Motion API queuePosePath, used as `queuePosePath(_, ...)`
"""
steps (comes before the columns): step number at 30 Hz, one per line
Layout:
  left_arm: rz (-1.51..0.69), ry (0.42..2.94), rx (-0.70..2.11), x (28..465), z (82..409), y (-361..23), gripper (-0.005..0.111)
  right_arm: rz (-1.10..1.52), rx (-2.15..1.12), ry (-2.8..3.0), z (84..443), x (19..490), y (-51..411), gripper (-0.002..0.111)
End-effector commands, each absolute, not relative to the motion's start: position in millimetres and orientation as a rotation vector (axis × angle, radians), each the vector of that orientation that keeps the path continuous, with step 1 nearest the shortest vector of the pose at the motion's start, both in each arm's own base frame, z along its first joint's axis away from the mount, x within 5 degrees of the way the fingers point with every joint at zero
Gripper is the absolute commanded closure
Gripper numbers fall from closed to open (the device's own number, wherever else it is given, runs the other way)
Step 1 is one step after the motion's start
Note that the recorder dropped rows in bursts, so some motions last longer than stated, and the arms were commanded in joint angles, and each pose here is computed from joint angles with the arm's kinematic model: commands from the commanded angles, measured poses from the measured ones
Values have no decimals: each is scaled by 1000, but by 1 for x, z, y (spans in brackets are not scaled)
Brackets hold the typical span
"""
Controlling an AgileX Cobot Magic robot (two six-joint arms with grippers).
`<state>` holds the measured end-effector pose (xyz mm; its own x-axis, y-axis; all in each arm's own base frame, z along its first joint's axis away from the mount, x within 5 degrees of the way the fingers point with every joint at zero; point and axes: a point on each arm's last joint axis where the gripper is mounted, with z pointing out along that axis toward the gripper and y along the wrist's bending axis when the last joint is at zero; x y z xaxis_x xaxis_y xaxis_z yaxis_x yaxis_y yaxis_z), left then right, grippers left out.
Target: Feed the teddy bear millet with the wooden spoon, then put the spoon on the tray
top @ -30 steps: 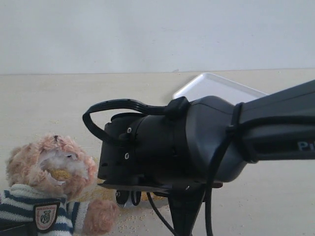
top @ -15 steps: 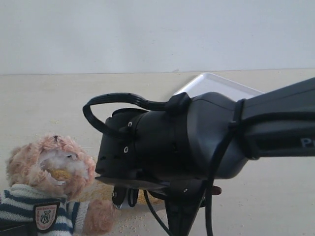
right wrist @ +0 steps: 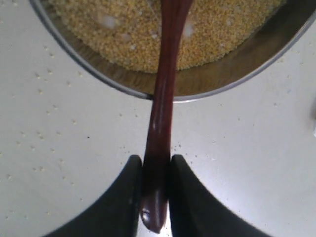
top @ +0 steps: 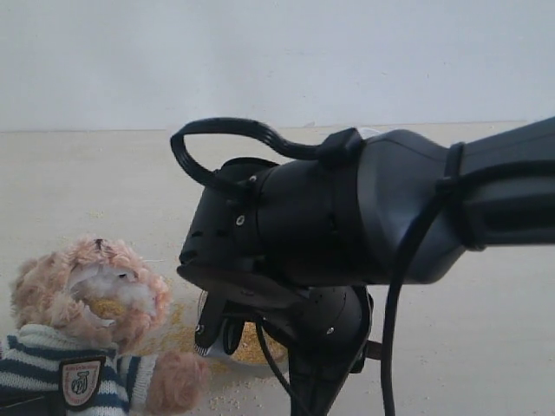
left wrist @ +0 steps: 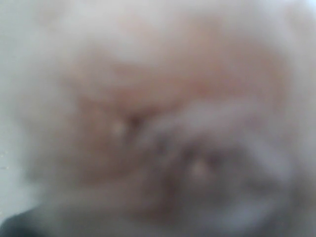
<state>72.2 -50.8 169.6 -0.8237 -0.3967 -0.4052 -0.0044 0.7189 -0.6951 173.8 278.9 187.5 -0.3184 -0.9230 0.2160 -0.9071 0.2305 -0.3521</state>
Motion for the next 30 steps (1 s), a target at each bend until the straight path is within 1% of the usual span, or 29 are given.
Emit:
queuePosePath(1,-981,2362,-315,72,171,-51,102,-591,-1800,2471,194,176,276,95)
queuePosePath(12,-977,2360,-317,72,171,-51,102,-523,-1772,2550,193,181,271,95)
queuePosePath(21,-979,2363,-313,72,171,-51,102,-462,-1718,2532,214,186,266,95)
queuePosePath(30,-979,2363,-313,72,171,-51,102,-415,-1697,2577,214,188,263,95)
